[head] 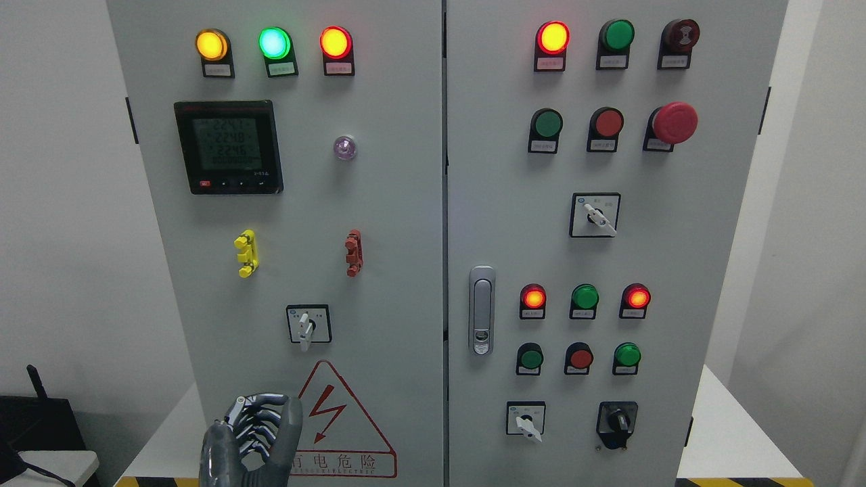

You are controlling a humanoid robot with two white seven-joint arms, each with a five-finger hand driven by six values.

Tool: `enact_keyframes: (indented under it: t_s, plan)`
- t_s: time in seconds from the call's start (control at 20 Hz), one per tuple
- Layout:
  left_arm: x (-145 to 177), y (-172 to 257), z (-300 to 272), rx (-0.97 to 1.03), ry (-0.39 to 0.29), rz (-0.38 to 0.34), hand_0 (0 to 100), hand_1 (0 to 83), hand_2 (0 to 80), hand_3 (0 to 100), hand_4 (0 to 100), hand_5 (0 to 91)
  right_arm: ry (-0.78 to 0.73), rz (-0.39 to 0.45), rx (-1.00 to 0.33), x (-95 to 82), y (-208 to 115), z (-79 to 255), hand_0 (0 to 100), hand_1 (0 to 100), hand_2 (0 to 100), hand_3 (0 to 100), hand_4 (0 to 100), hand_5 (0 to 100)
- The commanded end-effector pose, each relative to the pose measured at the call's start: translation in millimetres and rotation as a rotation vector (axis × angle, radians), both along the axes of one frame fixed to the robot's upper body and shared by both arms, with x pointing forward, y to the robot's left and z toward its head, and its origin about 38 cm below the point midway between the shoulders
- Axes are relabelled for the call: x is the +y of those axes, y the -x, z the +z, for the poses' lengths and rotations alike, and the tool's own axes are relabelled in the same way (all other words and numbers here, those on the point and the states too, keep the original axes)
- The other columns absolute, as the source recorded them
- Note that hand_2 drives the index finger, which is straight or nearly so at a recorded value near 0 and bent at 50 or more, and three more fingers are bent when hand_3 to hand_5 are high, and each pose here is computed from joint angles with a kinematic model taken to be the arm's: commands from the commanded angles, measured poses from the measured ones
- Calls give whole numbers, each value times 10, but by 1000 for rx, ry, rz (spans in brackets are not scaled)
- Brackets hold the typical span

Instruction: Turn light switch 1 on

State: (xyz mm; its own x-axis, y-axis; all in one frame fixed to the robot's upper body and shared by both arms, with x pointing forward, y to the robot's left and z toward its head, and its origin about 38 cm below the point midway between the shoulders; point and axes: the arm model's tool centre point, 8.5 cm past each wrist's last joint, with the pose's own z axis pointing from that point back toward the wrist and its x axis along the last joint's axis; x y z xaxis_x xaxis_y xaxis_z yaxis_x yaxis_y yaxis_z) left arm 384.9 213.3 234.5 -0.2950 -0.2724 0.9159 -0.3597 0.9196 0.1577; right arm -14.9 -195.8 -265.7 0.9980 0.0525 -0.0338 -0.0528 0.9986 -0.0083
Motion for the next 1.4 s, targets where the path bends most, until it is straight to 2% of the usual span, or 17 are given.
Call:
enact_keyframes:
  t_s: [0.0,0.3,0.45,0.6,1.35]
  plan:
    - [-212,-62,61,16,50,-36,80,327,458,714,821,851,-2,-18,1,2,2,0,120,389,0,0,0,0]
    - [-209,-180,164,24,63,1,148,337,458,721,826,853,-2,-18,1,2,2,0,120,389,0,0,0,0]
    - [-224,-236,259,5,65,4,168,358,455,722,827,854,-2,-17,1,2,2,0,120,389,0,0,0,0]
    - [-198,-262,259,24,74,40,181,392,448,722,829,855,-2,-18,1,2,2,0,120,389,0,0,0,0]
    - [-205,-306,392,20,88,71,225,434,434,710,827,861,-2,-17,1,2,2,0,120,389,0,0,0,0]
